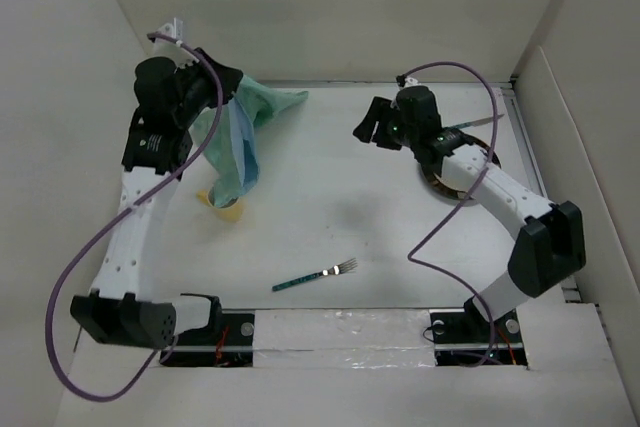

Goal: Set the dinner table for one person

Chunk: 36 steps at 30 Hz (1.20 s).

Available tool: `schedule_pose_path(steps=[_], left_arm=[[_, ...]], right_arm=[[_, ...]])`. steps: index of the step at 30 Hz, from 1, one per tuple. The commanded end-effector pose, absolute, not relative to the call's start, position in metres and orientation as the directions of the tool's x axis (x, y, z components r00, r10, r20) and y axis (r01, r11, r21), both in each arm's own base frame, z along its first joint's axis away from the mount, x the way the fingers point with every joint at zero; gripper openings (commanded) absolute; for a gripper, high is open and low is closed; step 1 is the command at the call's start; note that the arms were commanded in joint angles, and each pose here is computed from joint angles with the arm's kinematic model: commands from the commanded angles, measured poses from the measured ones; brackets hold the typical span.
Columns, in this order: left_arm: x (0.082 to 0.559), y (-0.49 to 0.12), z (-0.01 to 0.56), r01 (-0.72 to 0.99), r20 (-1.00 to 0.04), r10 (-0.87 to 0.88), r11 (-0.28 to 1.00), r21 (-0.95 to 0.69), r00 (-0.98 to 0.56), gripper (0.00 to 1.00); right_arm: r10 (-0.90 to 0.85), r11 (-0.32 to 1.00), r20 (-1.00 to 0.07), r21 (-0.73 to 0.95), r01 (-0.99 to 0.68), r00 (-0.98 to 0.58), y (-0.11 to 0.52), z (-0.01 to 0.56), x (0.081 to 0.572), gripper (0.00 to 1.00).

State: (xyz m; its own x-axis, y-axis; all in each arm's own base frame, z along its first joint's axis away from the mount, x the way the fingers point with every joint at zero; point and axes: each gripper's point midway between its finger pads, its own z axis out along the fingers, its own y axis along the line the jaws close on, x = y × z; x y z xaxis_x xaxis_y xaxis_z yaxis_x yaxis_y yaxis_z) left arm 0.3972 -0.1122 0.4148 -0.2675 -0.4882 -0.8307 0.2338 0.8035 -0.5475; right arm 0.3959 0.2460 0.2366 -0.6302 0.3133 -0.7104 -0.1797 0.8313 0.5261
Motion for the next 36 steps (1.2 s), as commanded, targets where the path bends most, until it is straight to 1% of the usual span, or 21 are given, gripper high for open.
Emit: schedule_pose_path(steps=[1, 2, 3, 4, 5, 6, 7, 8, 9, 11, 12, 14, 15, 20, 25, 28, 31, 32, 33, 35, 36], left_arm=[[0.355, -0.093, 0.449, 0.269, -0.886, -0.442, 0.844, -0.463, -0.137, 0.00], [0.344, -0.091, 0.454, 0.273, -0.891, -0.438, 0.848, -0.454, -0.122, 0.00], [0.340, -0.090, 0.448, 0.265, -0.889, -0.438, 0.849, -0.458, -0.132, 0.00], [0.333, -0.094, 0.446, 0.278, -0.888, -0.438, 0.843, -0.461, -0.143, 0.00], [0.318, -0.093, 0.453, 0.291, -0.888, -0.445, 0.839, -0.460, -0.119, 0.00], [0.314, -0.094, 0.443, 0.284, -0.876, -0.460, 0.829, -0.481, -0.141, 0.00], [0.300, -0.093, 0.447, 0.293, -0.871, -0.473, 0.821, -0.491, -0.134, 0.00], [0.292, -0.096, 0.446, 0.302, -0.867, -0.479, 0.813, -0.498, -0.138, 0.00], [0.290, -0.097, 0.434, 0.293, -0.860, -0.483, 0.809, -0.510, -0.164, 0.00], [0.274, -0.096, 0.426, 0.289, -0.845, -0.504, 0.794, -0.535, -0.178, 0.00], [0.273, -0.097, 0.411, 0.273, -0.837, -0.506, 0.792, -0.547, -0.208, 0.00], [0.262, -0.096, 0.401, 0.263, -0.825, -0.519, 0.783, -0.564, -0.222, 0.00], [0.262, -0.096, 0.387, 0.244, -0.818, -0.521, 0.783, -0.571, -0.244, 0.00], [0.248, -0.087, 0.372, 0.195, -0.815, -0.525, 0.797, -0.572, -0.244, 0.00], [0.245, -0.088, 0.361, 0.180, -0.796, -0.542, 0.783, -0.595, -0.270, 0.00], [0.243, -0.088, 0.359, 0.176, -0.789, -0.549, 0.778, -0.603, -0.276, 0.00], [0.241, -0.088, 0.359, 0.173, -0.785, -0.556, 0.775, -0.608, -0.272, 0.00], [0.240, -0.087, 0.359, 0.171, -0.785, -0.557, 0.774, -0.609, -0.271, 0.00], [0.240, -0.087, 0.360, 0.170, -0.784, -0.559, 0.774, -0.610, -0.271, 0.00], [0.239, -0.087, 0.360, 0.170, -0.782, -0.561, 0.772, -0.613, -0.270, 0.00], [0.238, -0.087, 0.360, 0.169, -0.782, -0.561, 0.772, -0.613, -0.271, 0.00]], right_arm=[[0.342, 0.841, -0.710, 0.524, -0.137, -0.616, 0.258, 0.217, 0.436, 0.58], [0.354, 0.837, -0.712, 0.531, -0.134, -0.606, 0.262, 0.222, 0.445, 0.33], [0.355, 0.838, -0.708, 0.530, -0.128, -0.610, 0.265, 0.218, 0.451, 0.20], [0.362, 0.834, -0.705, 0.537, -0.126, -0.610, 0.268, 0.216, 0.457, 0.15], [0.353, 0.838, -0.690, 0.534, -0.115, -0.632, 0.273, 0.200, 0.463, 0.15], [0.361, 0.831, -0.693, 0.542, -0.121, -0.624, 0.277, 0.206, 0.469, 0.19], [0.354, 0.837, -0.689, 0.536, -0.115, -0.633, 0.281, 0.202, 0.470, 0.25], [0.355, 0.851, -0.690, 0.518, -0.088, -0.631, 0.282, 0.192, 0.473, 0.45], [0.357, 0.856, -0.693, 0.512, -0.078, -0.627, 0.281, 0.190, 0.476, 0.56], [0.380, 0.858, -0.677, 0.512, -0.033, -0.630, 0.278, 0.179, 0.479, 0.70], [0.384, 0.861, -0.659, 0.508, -0.007, -0.646, 0.278, 0.165, 0.480, 0.71], [0.400, 0.861, -0.620, 0.506, 0.045, -0.675, 0.280, 0.143, 0.475, 0.73], [0.394, 0.871, -0.600, 0.485, 0.075, -0.696, 0.278, 0.127, 0.472, 0.73], [0.381, 0.884, -0.519, 0.448, 0.136, -0.765, 0.288, 0.086, 0.431, 0.72], [0.379, 0.883, -0.438, 0.434, 0.178, -0.815, 0.296, 0.058, 0.410, 0.68], [0.382, 0.886, -0.435, 0.424, 0.189, -0.815, 0.297, 0.049, 0.405, 0.60], [0.386, 0.888, -0.419, 0.409, 0.208, -0.822, 0.297, 0.038, 0.406, 0.56], [0.394, 0.889, -0.418, 0.400, 0.223, -0.819, 0.296, 0.036, 0.407, 0.52], [0.396, 0.893, -0.411, 0.380, 0.241, -0.821, 0.294, 0.027, 0.408, 0.51], [0.412, 0.890, -0.415, 0.374, 0.260, -0.811, 0.293, 0.027, 0.412, 0.46], [0.425, 0.886, -0.420, 0.374, 0.274, -0.802, 0.289, 0.027, 0.416, 0.46]])
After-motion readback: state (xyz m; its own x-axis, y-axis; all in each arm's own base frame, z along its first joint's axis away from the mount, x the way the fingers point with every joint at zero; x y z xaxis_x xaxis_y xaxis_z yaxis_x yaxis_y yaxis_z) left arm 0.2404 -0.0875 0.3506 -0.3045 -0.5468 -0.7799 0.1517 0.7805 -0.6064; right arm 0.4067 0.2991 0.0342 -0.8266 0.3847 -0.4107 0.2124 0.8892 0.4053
